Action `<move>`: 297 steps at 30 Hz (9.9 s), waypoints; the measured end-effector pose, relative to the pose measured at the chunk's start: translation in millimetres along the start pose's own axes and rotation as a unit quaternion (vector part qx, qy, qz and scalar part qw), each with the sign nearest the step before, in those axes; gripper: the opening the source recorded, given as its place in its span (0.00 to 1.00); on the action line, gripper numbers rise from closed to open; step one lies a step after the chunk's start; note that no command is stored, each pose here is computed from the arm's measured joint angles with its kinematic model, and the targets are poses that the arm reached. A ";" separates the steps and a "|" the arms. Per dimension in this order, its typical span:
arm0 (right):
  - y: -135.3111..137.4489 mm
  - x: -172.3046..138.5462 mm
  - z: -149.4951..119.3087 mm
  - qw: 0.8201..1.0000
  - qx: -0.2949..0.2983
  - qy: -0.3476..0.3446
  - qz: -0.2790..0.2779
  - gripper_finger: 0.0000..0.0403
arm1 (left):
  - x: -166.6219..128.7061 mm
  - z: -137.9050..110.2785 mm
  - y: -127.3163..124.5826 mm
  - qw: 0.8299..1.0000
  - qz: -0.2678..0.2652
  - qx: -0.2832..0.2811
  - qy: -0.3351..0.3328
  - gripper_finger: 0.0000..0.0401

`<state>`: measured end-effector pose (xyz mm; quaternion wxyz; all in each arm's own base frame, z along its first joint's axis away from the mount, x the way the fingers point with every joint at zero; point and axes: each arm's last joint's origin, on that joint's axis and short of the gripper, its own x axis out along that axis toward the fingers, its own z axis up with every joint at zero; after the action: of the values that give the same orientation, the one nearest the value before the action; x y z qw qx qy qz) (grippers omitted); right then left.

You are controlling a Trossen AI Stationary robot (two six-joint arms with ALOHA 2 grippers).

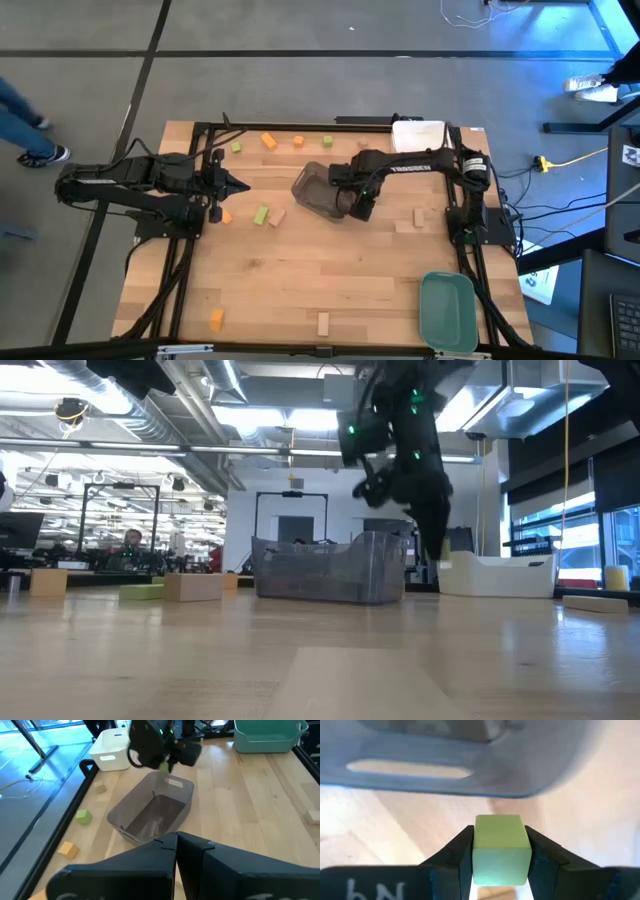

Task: Sort & place blocks by color
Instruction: Put the green block into the white bin, then adjust the black bin, then put the orange block into the black bin

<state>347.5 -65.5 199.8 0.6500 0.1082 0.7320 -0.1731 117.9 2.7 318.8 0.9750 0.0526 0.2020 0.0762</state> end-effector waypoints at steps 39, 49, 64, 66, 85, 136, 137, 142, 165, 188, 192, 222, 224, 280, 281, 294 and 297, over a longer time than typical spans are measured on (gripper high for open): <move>-254.4 14.3 -44.0 0.943 0.324 0.069 -0.024 0.33 | 35.8 4.8 1.4 0.988 0.143 -0.045 0.033 0.00; -256.2 18.2 -45.5 0.946 0.317 0.070 -0.022 0.56 | 35.7 4.7 1.7 0.987 0.148 -0.046 0.033 0.00; -229.1 -45.1 4.7 0.938 0.247 -0.175 0.170 0.58 | 35.5 4.2 2.3 0.985 0.161 -0.057 0.033 0.00; -218.4 -46.4 16.3 0.930 0.234 -0.211 0.191 0.58 | 35.5 4.2 2.3 0.985 0.161 -0.057 0.033 0.00; -125.5 -29.4 75.9 0.932 0.202 -0.268 0.134 0.58 | 35.5 4.2 2.4 0.985 0.161 -0.057 0.033 0.00; -34.8 -123.1 80.7 0.931 -0.095 -0.329 0.128 0.58 | 36.1 2.7 -1.4 0.992 0.100 -0.059 0.043 0.00; -32.8 -132.7 76.0 0.927 -0.108 -0.337 0.126 0.58 | 36.1 2.1 -2.1 0.992 0.093 -0.066 0.045 0.00; -26.2 -165.3 55.0 0.916 -0.133 -0.357 0.128 0.58 | 35.6 -2.0 -3.9 0.991 0.071 -0.094 0.065 0.00; -8.8 -242.4 -44.8 0.835 -0.263 -0.398 0.273 0.58 | 19.8 -53.9 -11.1 0.811 0.131 -0.447 0.355 0.00; -8.6 -240.9 -44.4 0.840 -0.257 -0.392 0.273 0.58 | 22.8 -55.5 -13.1 0.751 0.161 -0.525 0.368 0.00; -8.5 -241.7 -43.7 0.838 -0.258 -0.397 0.273 0.58 | 22.9 -55.5 -13.1 0.751 0.160 -0.525 0.367 0.00; -8.4 -241.6 -43.3 0.837 -0.258 -0.398 0.272 0.58 | 49.9 -111.6 -16.8 0.815 0.130 -0.379 0.418 0.51; -8.4 -241.6 -43.3 0.837 -0.258 -0.398 0.272 0.58 | 52.5 -114.2 -16.6 0.817 0.143 -0.363 0.424 0.51; -8.3 -242.0 -42.8 0.836 -0.258 -0.400 0.272 0.58 | 120.3 -141.7 -29.5 0.786 0.165 -0.283 0.525 0.28; -8.3 -242.0 -42.8 0.836 -0.258 -0.401 0.272 0.58 | 121.1 -138.6 -29.8 0.787 0.159 -0.288 0.522 0.28; -8.4 -242.1 -42.7 0.836 -0.258 -0.401 0.272 0.58 | 128.5 -29.0 -19.7 0.886 0.105 -0.282 0.353 0.28; -8.4 -242.1 -42.7 0.836 -0.258 -0.401 0.272 0.58 | 127.5 1.6 -14.3 0.906 0.087 -0.278 0.306 0.28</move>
<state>337.1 -40.3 444.3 0.9118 0.0524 0.3663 0.1778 236.0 10.1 269.2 0.8299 -0.2294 0.4554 0.2266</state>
